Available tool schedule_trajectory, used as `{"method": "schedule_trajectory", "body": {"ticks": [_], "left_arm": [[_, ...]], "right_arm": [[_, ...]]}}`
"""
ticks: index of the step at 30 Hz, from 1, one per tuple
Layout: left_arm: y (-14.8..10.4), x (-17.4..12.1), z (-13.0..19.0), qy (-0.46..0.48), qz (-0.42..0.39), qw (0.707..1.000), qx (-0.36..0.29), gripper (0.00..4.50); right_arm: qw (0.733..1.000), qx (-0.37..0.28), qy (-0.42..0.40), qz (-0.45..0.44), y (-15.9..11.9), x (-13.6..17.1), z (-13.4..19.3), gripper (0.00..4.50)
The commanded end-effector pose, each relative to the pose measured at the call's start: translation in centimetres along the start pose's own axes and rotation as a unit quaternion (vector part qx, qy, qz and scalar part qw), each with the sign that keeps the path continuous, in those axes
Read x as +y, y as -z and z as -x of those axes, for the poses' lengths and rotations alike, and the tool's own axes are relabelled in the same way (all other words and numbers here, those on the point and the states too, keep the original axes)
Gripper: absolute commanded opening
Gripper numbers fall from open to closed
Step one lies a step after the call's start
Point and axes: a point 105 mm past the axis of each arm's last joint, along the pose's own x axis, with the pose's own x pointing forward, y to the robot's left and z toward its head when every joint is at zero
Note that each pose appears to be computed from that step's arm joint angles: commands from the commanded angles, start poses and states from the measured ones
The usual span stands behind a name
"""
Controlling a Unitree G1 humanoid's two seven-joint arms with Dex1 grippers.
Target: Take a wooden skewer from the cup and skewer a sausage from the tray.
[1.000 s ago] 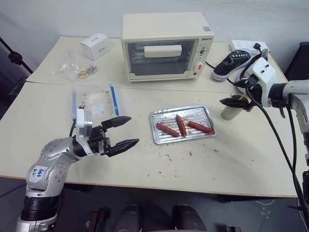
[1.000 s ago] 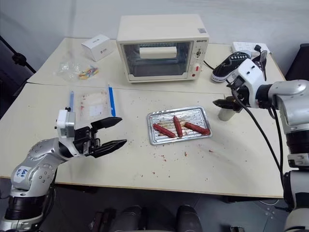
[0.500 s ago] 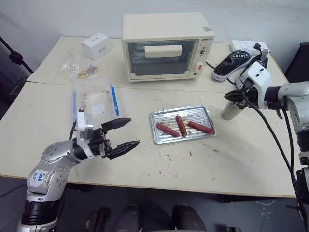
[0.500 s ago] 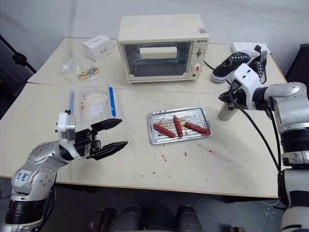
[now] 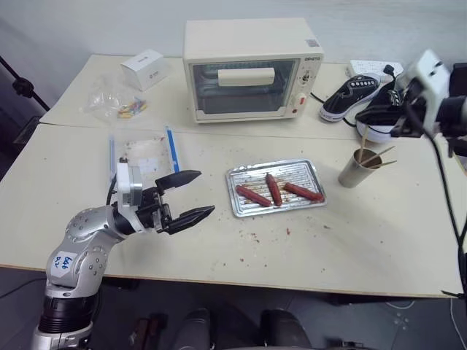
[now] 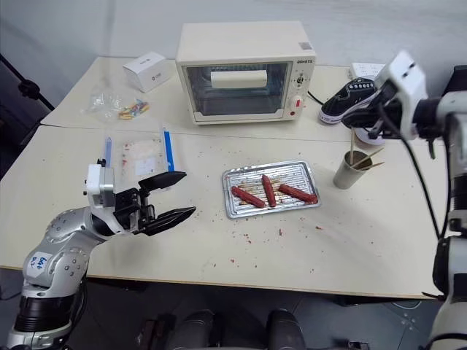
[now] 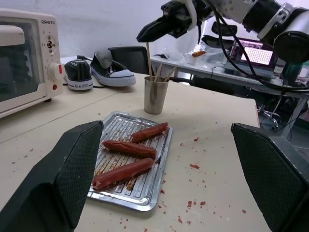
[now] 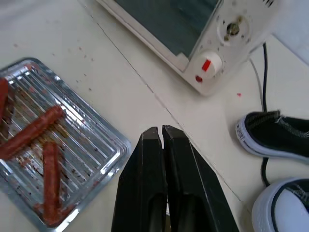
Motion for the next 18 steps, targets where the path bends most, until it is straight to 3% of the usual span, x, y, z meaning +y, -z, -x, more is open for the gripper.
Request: {"method": "schedule_trajectory", "body": {"ticks": [1,3,6,9,12,15,18], "left_arm": [[-0.4,-0.9,-0.6,0.040,0.025,0.999,-0.017,4.50],[-0.5,-0.8,-1.0,0.040,0.026,0.998,-0.029,4.50],[-1.1,-0.4,-1.7,0.037,0.028,0.997,-0.060,4.50],[-1.8,-0.3,-3.1,0.044,0.022,0.995,-0.090,4.50],[-2.3,-0.1,-4.5,0.044,0.013,0.992,-0.114,4.50],[-2.6,-0.1,-6.1,0.041,-0.002,0.990,-0.137,4.50],[-3.2,0.3,-7.1,0.023,-0.015,0.986,-0.164,4.50]], "right_arm": [[0.996,-0.092,-0.004,0.019,-5.2,-0.4,3.1,0.07],[0.990,-0.137,-0.030,-0.001,-6.5,0.3,3.0,0.07],[0.958,-0.243,-0.116,-0.094,-7.7,3.0,1.3,0.07],[0.900,-0.338,-0.202,-0.188,-8.2,6.6,-0.3,0.07],[0.839,-0.407,-0.232,-0.277,-8.5,8.4,-1.3,0.07],[0.788,-0.444,-0.254,-0.342,-8.5,9.9,-2.5,0.07],[0.769,-0.444,-0.274,-0.370,-8.3,11.7,-3.4,0.07]]}}
